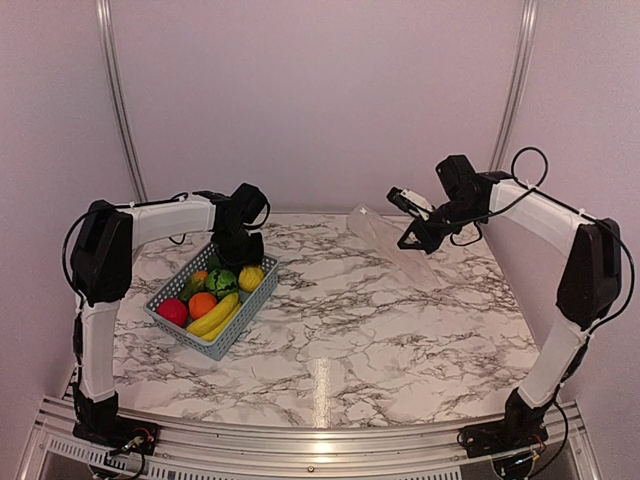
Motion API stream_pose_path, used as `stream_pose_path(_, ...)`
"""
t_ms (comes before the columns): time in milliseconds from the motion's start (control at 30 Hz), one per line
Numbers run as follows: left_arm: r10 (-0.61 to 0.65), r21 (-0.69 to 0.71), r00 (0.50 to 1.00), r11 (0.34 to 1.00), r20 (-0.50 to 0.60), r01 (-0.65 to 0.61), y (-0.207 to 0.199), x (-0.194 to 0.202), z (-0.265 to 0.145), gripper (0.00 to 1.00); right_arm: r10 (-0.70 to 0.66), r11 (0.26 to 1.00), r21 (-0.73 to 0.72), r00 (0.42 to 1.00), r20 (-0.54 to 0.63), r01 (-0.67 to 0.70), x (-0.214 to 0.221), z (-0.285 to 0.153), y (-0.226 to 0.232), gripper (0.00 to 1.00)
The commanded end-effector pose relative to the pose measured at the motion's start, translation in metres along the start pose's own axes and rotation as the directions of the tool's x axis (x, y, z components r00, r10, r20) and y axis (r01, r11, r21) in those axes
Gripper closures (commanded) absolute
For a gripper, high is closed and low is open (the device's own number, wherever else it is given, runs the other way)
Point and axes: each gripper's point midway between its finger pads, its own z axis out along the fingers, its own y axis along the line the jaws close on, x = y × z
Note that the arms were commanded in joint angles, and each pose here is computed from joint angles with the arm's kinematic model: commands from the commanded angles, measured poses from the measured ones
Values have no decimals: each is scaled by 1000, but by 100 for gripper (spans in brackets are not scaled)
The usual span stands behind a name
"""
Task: Place the food in the zip-top bag and seal the zipper
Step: Pick up the fake fruit from the bin, then place the fake fruit in the zipper food storage bag.
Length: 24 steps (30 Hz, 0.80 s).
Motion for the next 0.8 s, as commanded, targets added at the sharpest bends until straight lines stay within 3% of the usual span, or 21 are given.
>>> stream_pose_path(0, 14, -1, 1000, 1000, -6, -14, 0, -4, 5, 64, -9, 1000, 28, 1000, -6, 9, -5, -5, -8, 100)
stream_pose_path(200, 7, 43, 996, 999, 86, -11, -4, -26, -42, 86, -7, 1000, 19, 1000, -22, 8, -12, -17, -5, 100)
stream_pose_path(433, 11, 237, 975, 969, 221, -65, -36, -43, -132, 91, 16, 1000, 26, 1000, 4, -16, -36, -25, 0, 100)
stream_pose_path(600, -20, 424, 925, 892, 381, -155, -77, -54, -201, 96, 16, 1000, -8, 1000, 27, -16, -56, -12, 17, 100)
stream_pose_path(767, -35, 569, 861, 764, 507, -304, -131, -48, -267, 100, 43, 997, -71, 999, 21, -41, -64, 6, 33, 100)
